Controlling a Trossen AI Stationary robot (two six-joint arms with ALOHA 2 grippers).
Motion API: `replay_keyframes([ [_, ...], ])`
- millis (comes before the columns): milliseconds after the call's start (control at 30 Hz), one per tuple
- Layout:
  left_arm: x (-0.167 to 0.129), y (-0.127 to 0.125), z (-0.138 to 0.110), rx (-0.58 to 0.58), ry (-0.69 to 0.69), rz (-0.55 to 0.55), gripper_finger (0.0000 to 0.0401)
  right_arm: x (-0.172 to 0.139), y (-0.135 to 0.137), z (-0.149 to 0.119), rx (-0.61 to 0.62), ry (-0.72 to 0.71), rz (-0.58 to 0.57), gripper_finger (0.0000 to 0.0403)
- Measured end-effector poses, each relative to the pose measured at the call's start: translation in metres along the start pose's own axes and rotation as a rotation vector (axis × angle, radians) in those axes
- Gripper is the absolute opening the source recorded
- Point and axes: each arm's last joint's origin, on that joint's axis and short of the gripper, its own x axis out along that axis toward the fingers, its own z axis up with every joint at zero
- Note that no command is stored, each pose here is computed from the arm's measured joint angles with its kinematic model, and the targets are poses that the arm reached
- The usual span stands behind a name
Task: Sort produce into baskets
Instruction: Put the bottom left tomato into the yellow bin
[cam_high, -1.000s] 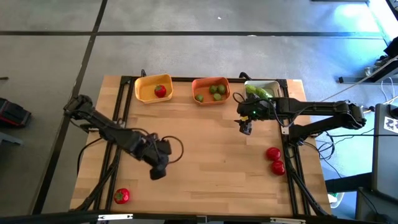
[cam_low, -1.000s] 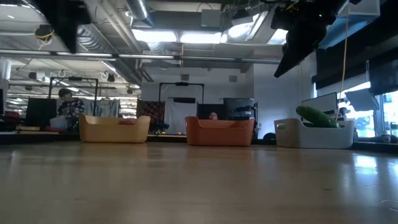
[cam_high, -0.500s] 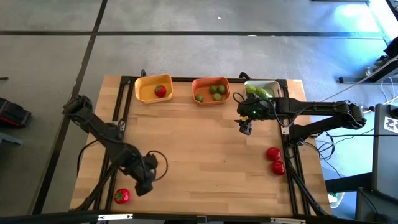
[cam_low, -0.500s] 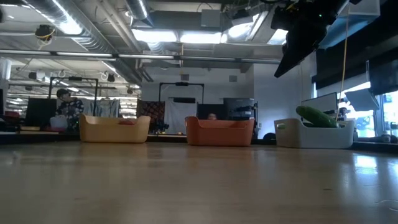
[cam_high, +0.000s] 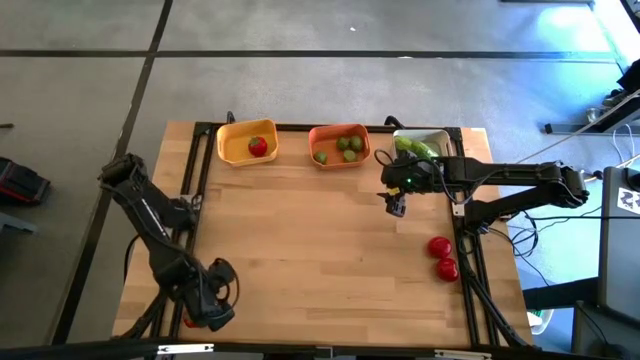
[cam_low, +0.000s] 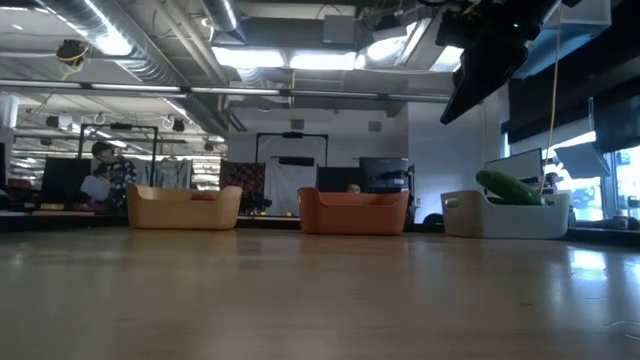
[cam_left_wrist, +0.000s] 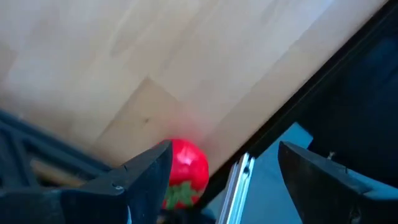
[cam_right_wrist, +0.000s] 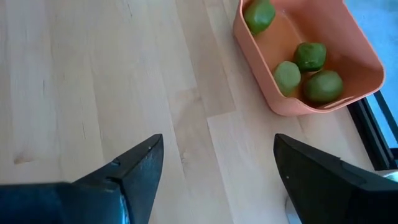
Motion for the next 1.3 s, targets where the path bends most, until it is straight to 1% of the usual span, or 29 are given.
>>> replay_keyframes([
  [100, 0.000, 0.000, 0.000, 0.015, -0.045, -0.004, 0.0285, 0.000, 0.000, 0.000, -0.013, -0.002, 0.000, 0.0292],
  [167, 0.000, -0.001, 0.003, 0.002, -0.048, -0.007, 0.0285, 0.000, 0.000, 0.000, -0.016, -0.002, 0.000, 0.0292],
  [333, 0.001, -0.001, 0.004, 0.027, -0.053, -0.004, 0.0293, 0.000, 0.000, 0.002, -0.042, -0.019, -0.003, 0.0292],
  [433, 0.002, -0.001, 0.002, 0.034, -0.050, 0.002, 0.0316, 0.000, 0.000, 0.002, -0.042, -0.021, -0.003, 0.0292],
  [600, 0.006, -0.001, -0.003, 0.051, -0.046, 0.022, 0.0371, 0.000, 0.000, 0.002, -0.042, -0.021, -0.006, 0.0291],
  [700, 0.015, -0.002, -0.007, 0.060, -0.003, 0.058, 0.0395, 0.000, 0.000, 0.002, -0.061, -0.022, -0.009, 0.0292],
  [867, 0.032, -0.005, -0.014, 0.054, 0.137, 0.137, 0.0395, 0.000, 0.000, 0.002, -0.068, -0.022, -0.009, 0.0292],
  [967, 0.039, -0.006, -0.016, -0.026, 0.218, 0.176, 0.0399, 0.000, 0.000, 0.002, -0.068, -0.022, -0.009, 0.0292],
  [1067, 0.040, -0.010, -0.016, -0.123, 0.266, 0.161, 0.0399, 0.000, 0.000, 0.002, -0.086, -0.023, -0.009, 0.0292],
  [1200, 0.040, -0.016, -0.016, -0.169, 0.262, 0.103, 0.0400, 0.000, 0.000, 0.004, -0.086, -0.040, -0.011, 0.0292],
  [1300, 0.040, -0.016, -0.015, -0.172, 0.244, 0.109, 0.0400, 0.000, 0.000, 0.004, -0.085, -0.043, -0.007, 0.0292],
])
